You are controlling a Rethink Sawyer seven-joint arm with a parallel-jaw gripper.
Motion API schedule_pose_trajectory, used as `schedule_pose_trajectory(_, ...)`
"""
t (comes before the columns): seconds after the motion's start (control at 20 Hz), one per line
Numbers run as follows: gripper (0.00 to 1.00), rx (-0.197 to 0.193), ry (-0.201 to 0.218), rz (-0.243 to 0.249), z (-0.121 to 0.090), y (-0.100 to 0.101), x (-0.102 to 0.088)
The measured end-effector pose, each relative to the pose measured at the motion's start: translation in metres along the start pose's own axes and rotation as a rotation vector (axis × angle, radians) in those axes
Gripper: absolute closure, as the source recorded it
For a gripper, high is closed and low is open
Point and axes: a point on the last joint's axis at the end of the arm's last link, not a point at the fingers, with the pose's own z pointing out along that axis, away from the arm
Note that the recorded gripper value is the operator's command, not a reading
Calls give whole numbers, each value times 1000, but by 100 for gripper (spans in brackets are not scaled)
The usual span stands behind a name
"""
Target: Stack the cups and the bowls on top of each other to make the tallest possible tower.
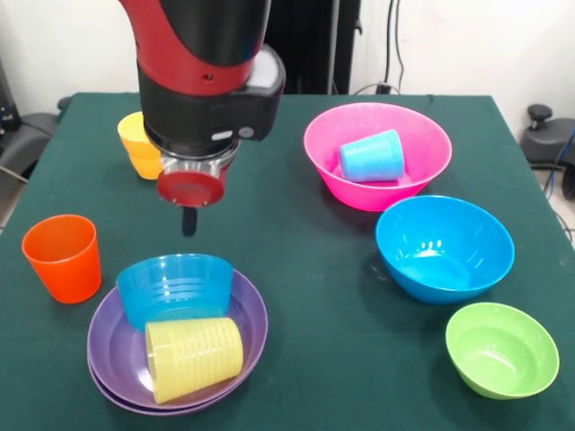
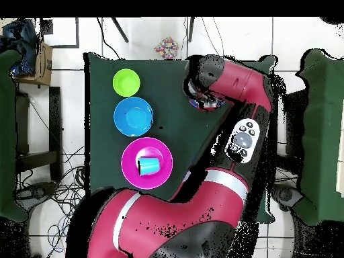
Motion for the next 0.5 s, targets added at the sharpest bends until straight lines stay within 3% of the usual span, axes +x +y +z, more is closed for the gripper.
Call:
schedule_pose_trajectory(0.25,0,41,23,-2,-26,-2,0)
schedule_pose_trajectory(0.5,0,51,28,-1,-46,-2,-2)
